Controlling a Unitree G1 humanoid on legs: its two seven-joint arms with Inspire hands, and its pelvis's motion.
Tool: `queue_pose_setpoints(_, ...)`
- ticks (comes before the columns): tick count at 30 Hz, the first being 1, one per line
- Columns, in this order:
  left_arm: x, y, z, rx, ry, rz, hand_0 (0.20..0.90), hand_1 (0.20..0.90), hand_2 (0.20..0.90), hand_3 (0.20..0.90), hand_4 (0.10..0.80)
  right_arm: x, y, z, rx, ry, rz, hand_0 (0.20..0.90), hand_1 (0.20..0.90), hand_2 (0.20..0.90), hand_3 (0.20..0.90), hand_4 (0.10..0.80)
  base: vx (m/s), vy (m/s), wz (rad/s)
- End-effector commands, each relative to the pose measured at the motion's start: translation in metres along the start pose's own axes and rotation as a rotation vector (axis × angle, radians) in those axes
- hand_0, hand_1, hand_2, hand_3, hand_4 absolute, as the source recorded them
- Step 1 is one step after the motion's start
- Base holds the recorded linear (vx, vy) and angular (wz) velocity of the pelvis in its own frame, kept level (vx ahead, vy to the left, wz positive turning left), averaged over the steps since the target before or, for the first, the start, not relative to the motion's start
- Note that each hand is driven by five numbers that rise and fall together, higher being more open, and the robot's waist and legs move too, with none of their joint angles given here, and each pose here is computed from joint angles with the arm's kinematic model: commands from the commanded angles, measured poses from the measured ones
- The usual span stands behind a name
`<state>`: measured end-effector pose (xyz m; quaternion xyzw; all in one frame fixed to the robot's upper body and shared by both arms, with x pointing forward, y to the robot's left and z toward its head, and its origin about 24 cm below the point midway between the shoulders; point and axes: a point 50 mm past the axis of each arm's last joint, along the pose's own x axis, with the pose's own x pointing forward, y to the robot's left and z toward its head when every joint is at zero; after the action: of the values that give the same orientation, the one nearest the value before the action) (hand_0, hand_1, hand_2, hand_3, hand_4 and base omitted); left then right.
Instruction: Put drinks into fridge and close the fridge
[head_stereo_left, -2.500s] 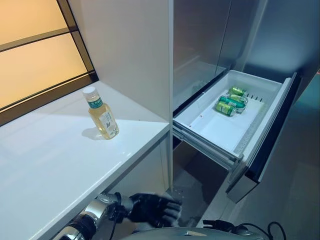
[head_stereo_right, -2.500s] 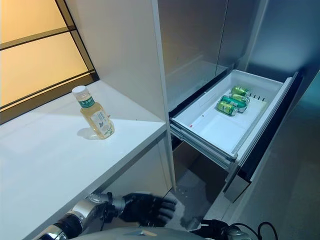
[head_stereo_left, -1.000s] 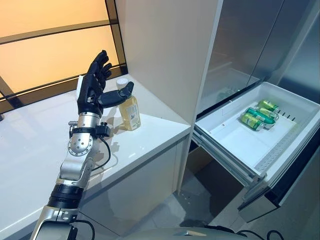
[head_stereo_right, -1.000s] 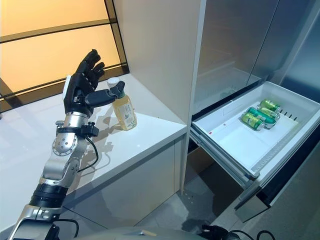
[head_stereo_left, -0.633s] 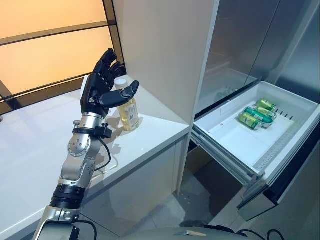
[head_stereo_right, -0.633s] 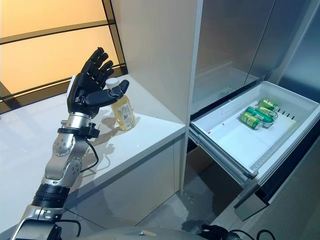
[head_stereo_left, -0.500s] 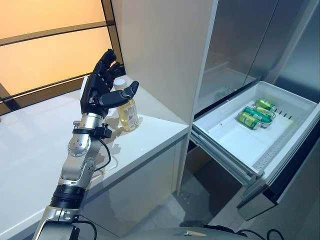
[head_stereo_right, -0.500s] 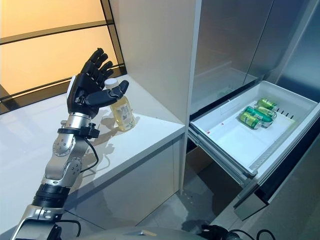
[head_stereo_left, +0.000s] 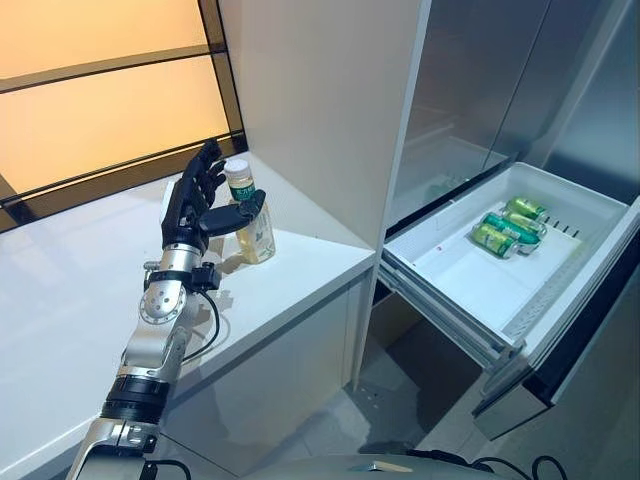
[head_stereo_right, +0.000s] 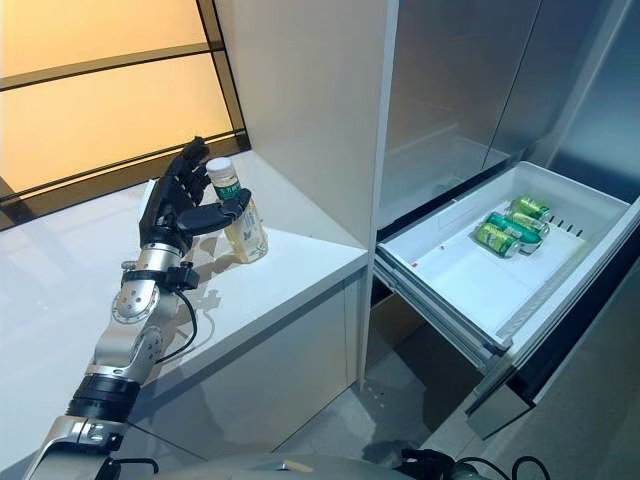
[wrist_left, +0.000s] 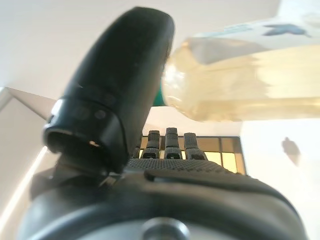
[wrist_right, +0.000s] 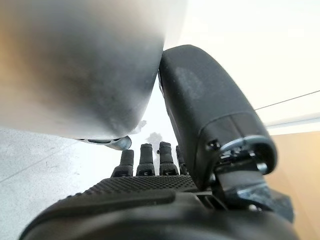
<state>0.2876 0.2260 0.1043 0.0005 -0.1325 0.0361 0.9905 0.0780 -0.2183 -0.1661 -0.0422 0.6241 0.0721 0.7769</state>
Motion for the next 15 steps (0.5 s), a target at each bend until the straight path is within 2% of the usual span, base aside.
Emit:
queue_pose_setpoints(1, 0.0214, 0.003, 0.0367, 0.051, -0.187, -0.003, 0.9, 0.9, 0.9, 0.9, 0.8, 0.0022, 0.009, -0.0024, -0.037, 0.025, 0.046, 0.9, 0.9, 0.9, 0.9, 0.8, 0.0, 0.0, 0.0)
queue_pose_setpoints(15, 0.0202, -0.0005, 0.0279, 0.03, -0.151, -0.017, 0.9, 0.9, 0.9, 0.9, 0.8, 0.0017, 0.0083, -0.0037, -0.046, 0.029, 0.046, 0.9, 0.9, 0.9, 0.9, 0.8, 0.001, 0.0, -0.03)
